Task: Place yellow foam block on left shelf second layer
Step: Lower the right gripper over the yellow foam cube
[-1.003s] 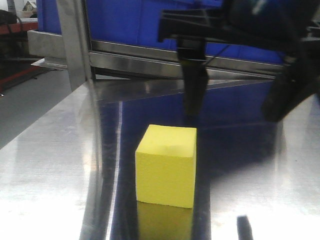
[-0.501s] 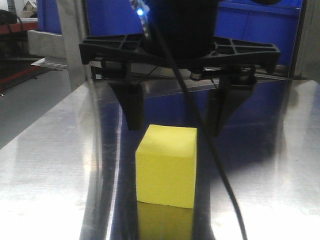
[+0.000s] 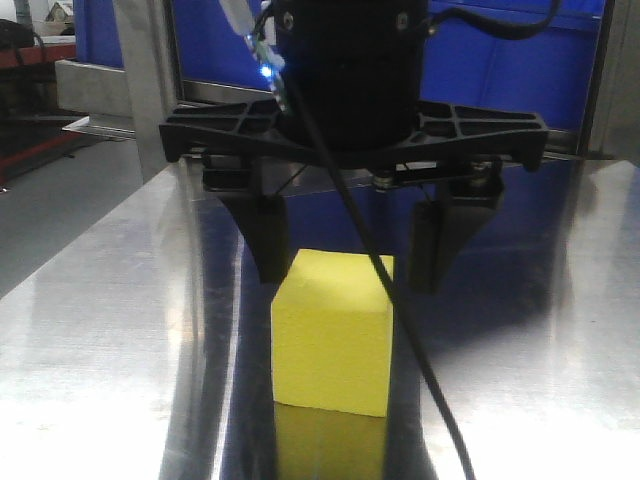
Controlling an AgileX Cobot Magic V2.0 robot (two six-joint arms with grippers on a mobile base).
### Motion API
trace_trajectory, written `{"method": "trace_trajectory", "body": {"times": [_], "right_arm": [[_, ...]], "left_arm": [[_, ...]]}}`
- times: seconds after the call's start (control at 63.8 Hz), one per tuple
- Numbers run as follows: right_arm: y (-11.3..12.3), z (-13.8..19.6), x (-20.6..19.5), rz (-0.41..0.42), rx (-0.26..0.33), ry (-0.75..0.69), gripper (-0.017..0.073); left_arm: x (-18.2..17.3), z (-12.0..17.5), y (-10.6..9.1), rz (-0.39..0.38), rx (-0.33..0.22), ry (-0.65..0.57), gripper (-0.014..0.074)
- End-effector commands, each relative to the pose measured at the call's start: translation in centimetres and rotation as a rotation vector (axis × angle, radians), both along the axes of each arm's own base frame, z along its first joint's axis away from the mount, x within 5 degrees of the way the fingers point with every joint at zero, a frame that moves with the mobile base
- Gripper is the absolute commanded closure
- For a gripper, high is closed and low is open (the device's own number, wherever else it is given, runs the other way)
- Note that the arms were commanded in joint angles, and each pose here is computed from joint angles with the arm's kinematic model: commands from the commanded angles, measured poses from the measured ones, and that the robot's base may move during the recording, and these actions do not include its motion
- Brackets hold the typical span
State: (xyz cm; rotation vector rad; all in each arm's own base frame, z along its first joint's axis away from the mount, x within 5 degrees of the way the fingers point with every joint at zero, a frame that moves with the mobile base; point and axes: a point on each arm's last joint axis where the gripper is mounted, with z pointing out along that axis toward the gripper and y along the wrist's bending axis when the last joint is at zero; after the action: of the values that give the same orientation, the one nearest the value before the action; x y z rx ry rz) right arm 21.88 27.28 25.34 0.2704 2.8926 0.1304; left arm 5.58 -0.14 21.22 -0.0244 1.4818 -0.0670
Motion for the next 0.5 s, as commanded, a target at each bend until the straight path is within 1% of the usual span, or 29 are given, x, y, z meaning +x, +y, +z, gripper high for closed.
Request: {"method": "trace_trajectory", "body": {"times": [0.0,0.188,0.486], "right_arm": [[0.0,1.9,0.3,0.007,0.033,-0.064,-0.0068],[0.4,1.2,0.6,0.014,0.045,-0.070,-0.0068],[0.2,-0.1,0.4,0.016,0.016,-0.047,-0.0068]], "left_arm": [[-0.1,-0.1,0.0,-0.001,-0.011,-0.074,0.0470],[-0.1,-0.1,0.0,-0.001,-0.011,-0.074,0.0470],[-0.1,-0.1,0.0,-0.001,-0.011,-0.074,0.0470]]}}
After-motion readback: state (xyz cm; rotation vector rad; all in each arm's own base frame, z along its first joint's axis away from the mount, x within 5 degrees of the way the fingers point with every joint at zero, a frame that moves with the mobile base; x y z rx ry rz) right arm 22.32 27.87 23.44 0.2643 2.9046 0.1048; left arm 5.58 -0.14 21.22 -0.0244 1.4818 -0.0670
